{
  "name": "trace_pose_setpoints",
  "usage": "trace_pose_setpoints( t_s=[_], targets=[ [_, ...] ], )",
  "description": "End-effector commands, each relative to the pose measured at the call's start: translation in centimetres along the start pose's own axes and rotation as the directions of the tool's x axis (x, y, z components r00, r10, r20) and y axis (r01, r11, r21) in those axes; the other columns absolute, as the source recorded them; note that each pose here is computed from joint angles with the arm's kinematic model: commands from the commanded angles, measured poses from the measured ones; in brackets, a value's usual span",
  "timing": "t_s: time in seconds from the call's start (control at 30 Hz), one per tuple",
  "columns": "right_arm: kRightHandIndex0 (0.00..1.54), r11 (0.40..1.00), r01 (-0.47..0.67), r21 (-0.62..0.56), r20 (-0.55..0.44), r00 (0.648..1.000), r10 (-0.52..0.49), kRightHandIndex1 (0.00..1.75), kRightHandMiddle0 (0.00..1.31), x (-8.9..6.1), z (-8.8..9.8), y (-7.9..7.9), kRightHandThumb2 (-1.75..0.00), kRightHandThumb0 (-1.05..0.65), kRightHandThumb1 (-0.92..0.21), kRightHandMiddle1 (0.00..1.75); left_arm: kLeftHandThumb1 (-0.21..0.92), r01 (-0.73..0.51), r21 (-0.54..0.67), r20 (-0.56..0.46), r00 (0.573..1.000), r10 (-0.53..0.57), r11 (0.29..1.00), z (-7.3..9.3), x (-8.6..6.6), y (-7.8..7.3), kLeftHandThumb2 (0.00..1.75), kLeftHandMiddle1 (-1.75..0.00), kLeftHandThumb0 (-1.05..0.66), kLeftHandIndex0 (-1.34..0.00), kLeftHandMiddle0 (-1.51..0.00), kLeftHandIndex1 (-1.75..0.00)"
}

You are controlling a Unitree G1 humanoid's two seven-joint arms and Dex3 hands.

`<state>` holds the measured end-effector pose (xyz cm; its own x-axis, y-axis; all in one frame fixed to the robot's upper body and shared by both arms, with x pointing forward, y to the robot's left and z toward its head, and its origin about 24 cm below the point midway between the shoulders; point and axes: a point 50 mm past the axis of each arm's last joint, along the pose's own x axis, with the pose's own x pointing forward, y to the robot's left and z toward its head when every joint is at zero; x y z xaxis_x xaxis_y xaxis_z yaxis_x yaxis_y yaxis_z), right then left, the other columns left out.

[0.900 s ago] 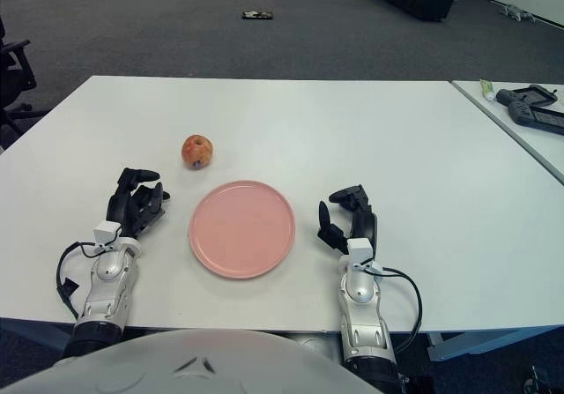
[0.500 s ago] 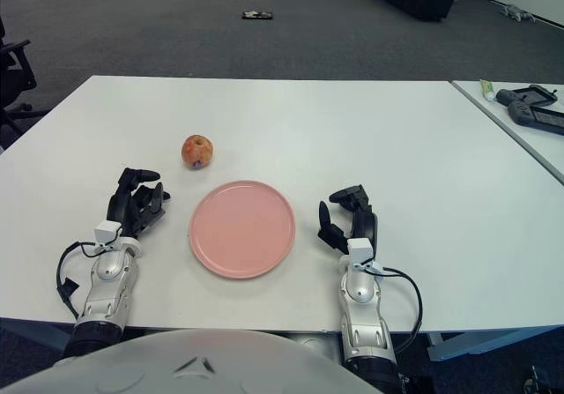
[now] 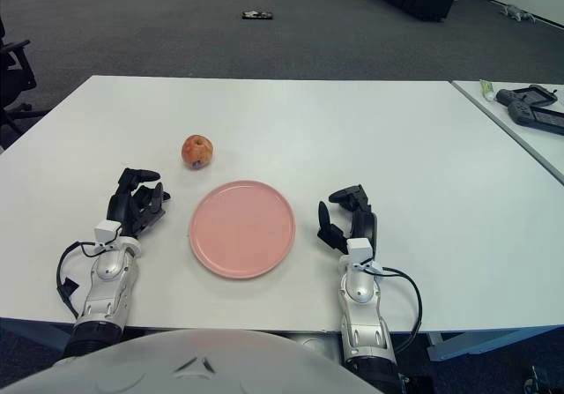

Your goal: Put the apple into the plate.

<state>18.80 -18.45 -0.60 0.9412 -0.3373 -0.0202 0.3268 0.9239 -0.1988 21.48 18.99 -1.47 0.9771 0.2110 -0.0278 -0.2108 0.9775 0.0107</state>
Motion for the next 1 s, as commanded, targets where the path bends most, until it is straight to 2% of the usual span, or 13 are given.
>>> trace_pose_setpoints(
  t_s=[0.0,0.17,0.37,0.47,0.6,0.77,0.9,0.97],
  targets=[
    [0.73,1.0,-0.002,-0.004,0.022,1.0,0.002,1.37,0.38,0.4,0.4,0.1,-0.94,-0.39,-0.62,1.75,0.75,0.011,0.001,-0.018,1.0,-0.011,1.0,0.1,0.2,-0.3,0.77,-1.59,-0.37,-0.29,-0.53,-1.75],
    [0.72,1.0,-0.003,-0.002,0.017,1.0,0.003,1.36,0.37,0.6,0.4,0.2,-0.93,-0.39,-0.63,1.75,0.73,0.019,0.02,0.024,1.0,-0.02,1.0,2.0,1.7,-1.0,0.79,-1.55,-0.37,-0.31,-0.56,-1.75],
    [0.73,1.0,-0.005,-0.004,0.015,1.0,0.006,1.37,0.37,0.7,0.3,0.3,-0.94,-0.39,-0.63,1.75,0.71,0.006,0.062,0.067,0.998,-0.01,0.998,3.0,3.0,-1.5,0.82,-1.53,-0.38,-0.32,-0.58,-1.75],
    [0.73,1.0,-0.005,-0.003,0.013,1.0,0.005,1.37,0.37,0.8,0.2,0.3,-0.93,-0.39,-0.63,1.75,0.71,0.009,0.093,0.118,0.993,-0.02,0.996,4.2,4.3,-2.3,0.82,-1.55,-0.38,-0.32,-0.56,-1.75],
    [0.72,1.0,-0.003,-0.003,0.013,1.0,0.003,1.37,0.37,0.9,0.2,0.3,-0.93,-0.39,-0.63,1.75,0.73,0.037,0.142,0.203,0.977,-0.065,0.989,5.9,5.6,-3.0,0.79,-1.6,-0.38,-0.31,-0.47,-1.75],
    [0.72,1.0,-0.006,0.0,0.02,1.0,0.006,1.37,0.37,0.9,0.2,0.4,-0.92,-0.39,-0.63,1.75,0.77,0.088,0.235,0.296,0.942,-0.157,0.968,7.3,6.3,-3.5,0.73,-1.59,-0.37,-0.28,-0.39,-1.75],
    [0.73,1.0,-0.008,0.002,0.02,1.0,0.008,1.37,0.37,0.9,0.2,0.4,-0.92,-0.39,-0.63,1.75,0.88,0.131,0.342,0.318,0.916,-0.246,0.931,8.1,7.1,-3.2,0.57,-1.45,-0.35,-0.21,-0.24,-1.75],
    [0.73,1.0,-0.009,0.003,0.019,1.0,0.009,1.37,0.37,0.9,0.2,0.4,-0.93,-0.39,-0.63,1.75,0.81,0.135,0.387,0.323,0.906,-0.272,0.912,8.3,7.6,-3.2,0.7,-1.32,-0.51,-0.11,-0.12,-1.55]
  ],
)
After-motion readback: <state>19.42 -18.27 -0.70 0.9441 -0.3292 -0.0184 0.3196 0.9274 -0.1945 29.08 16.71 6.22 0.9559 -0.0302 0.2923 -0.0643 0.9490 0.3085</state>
